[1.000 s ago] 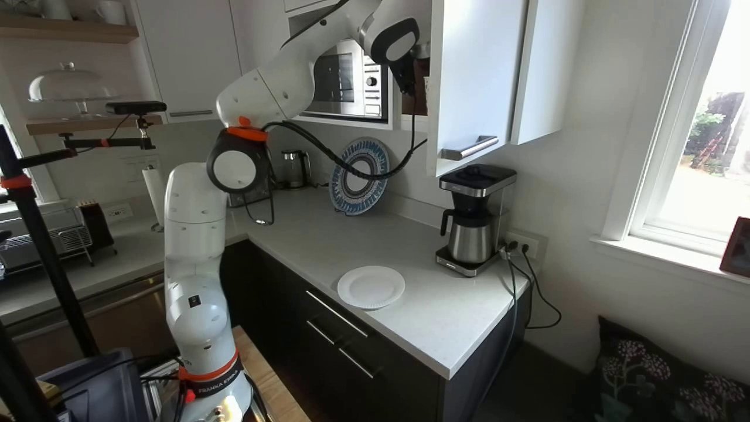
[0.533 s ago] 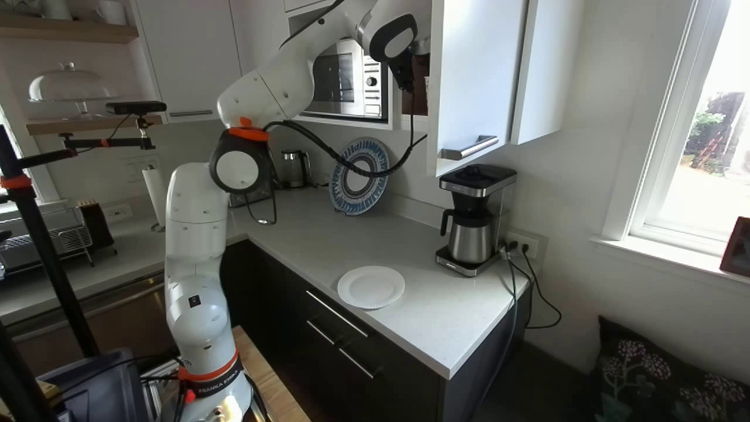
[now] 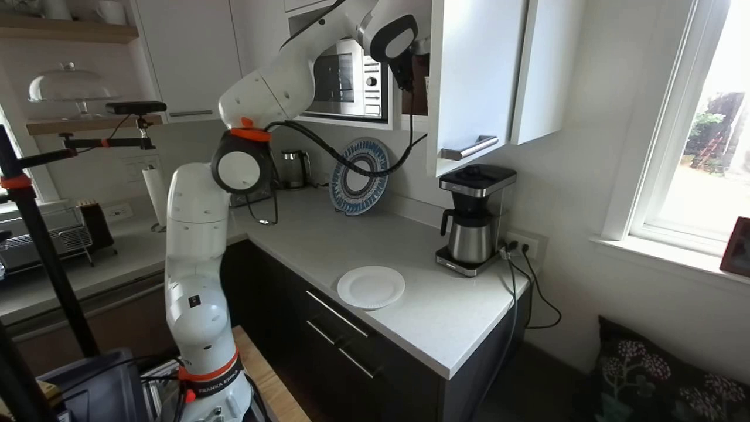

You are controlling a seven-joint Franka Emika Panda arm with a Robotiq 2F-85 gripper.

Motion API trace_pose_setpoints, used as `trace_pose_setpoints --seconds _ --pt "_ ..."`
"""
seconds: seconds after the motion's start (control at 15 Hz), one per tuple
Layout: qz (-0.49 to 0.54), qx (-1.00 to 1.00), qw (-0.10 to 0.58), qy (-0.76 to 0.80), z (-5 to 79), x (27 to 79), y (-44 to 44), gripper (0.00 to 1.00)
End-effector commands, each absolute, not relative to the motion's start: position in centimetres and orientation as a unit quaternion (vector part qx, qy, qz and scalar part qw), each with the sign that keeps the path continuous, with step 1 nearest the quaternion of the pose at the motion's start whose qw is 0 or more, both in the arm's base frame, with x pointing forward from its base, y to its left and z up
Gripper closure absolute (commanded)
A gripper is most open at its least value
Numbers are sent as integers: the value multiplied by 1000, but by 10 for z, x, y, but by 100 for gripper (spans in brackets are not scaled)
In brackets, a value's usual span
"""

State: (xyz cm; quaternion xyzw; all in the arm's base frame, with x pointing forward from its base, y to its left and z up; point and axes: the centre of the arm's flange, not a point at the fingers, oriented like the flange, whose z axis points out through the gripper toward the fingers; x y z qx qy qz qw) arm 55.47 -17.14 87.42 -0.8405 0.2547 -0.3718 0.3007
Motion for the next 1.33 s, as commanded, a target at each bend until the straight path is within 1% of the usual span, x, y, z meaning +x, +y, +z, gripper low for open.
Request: trace_pose_setpoints --seconds 0.0,0.53,0.6,0.67,0.73,0.8,0.87,1.0,1.27 --pt "-379 -828 313 269 883 563 -174 0" --pt "-376 -837 299 263 868 576 -163 0" --pt "-374 -838 299 262 867 577 -162 1" --pt "-371 -839 301 261 867 578 -161 26" --pt "-365 -842 300 260 866 577 -161 26" --pt "-362 -843 300 259 866 577 -162 31" --pt "-361 -844 299 259 867 575 -162 41" --pt "-366 -842 301 259 870 570 -165 58" --pt "-371 -842 303 248 874 550 -167 87"
